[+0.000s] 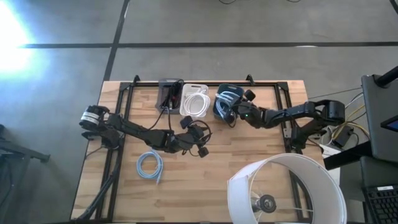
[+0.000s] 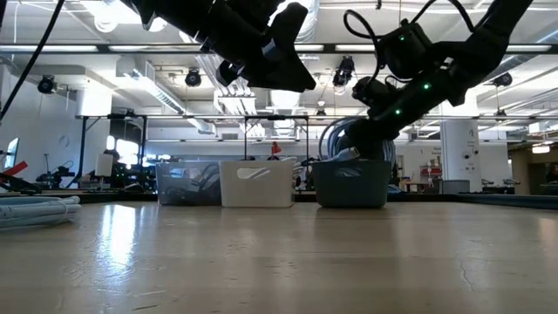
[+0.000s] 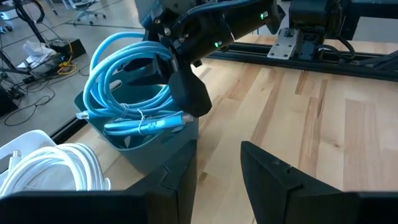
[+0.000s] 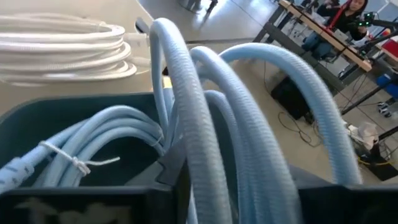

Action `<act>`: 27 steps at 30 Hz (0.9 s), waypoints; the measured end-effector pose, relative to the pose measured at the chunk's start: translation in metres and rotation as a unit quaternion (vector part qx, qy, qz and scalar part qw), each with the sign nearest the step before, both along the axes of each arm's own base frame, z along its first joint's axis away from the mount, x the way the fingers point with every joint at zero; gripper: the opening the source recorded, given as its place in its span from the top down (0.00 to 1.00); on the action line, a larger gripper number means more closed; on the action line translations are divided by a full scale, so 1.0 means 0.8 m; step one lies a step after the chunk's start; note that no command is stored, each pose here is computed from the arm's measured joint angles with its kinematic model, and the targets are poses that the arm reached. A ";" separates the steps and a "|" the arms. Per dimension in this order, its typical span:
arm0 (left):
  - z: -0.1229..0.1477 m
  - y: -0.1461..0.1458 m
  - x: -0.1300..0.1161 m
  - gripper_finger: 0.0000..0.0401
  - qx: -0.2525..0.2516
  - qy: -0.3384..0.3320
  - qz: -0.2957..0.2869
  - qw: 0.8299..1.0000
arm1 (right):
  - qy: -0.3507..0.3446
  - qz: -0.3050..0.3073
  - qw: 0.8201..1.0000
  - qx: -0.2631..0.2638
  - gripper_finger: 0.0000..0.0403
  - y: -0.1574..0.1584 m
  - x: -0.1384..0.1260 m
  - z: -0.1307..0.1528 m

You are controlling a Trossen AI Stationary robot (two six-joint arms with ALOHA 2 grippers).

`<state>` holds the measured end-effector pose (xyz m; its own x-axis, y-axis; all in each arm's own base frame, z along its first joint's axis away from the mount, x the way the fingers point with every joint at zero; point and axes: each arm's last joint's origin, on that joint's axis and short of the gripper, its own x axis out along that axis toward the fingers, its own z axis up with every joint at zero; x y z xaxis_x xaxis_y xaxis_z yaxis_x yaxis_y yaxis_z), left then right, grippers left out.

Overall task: Pick & Place USB Port
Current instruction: Put the right HDMI cable into the blue bin

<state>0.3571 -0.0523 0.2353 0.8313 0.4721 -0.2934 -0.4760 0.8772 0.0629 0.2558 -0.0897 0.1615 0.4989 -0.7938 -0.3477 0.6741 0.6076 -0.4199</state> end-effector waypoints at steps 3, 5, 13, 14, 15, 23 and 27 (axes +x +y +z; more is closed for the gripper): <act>0.000 0.000 0.000 0.69 0.000 0.000 0.000 1.000 | 0.009 0.000 1.000 0.004 0.68 0.000 0.000 0.001; 0.000 0.000 0.000 0.69 0.000 0.000 0.000 1.000 | 0.000 0.002 1.000 0.007 0.64 0.001 0.000 0.005; 0.000 0.000 0.000 0.69 -0.002 -0.001 0.000 1.000 | -0.093 0.045 0.993 0.053 0.57 0.007 -0.002 0.033; 0.000 0.000 0.000 0.69 -0.002 -0.001 0.000 1.000 | -0.099 0.047 0.993 0.053 0.56 0.007 -0.003 0.037; 0.000 0.000 0.000 0.69 -0.002 -0.001 0.000 1.000 | -0.103 0.047 0.992 0.052 0.56 0.007 -0.004 0.039; 0.000 0.000 0.000 0.69 -0.002 -0.001 0.000 1.000 | -0.099 0.120 0.983 0.097 0.56 0.015 -0.012 0.049; 0.000 0.000 0.000 0.69 -0.002 -0.001 0.000 1.000 | -0.120 0.189 0.963 0.153 0.58 0.021 -0.008 0.048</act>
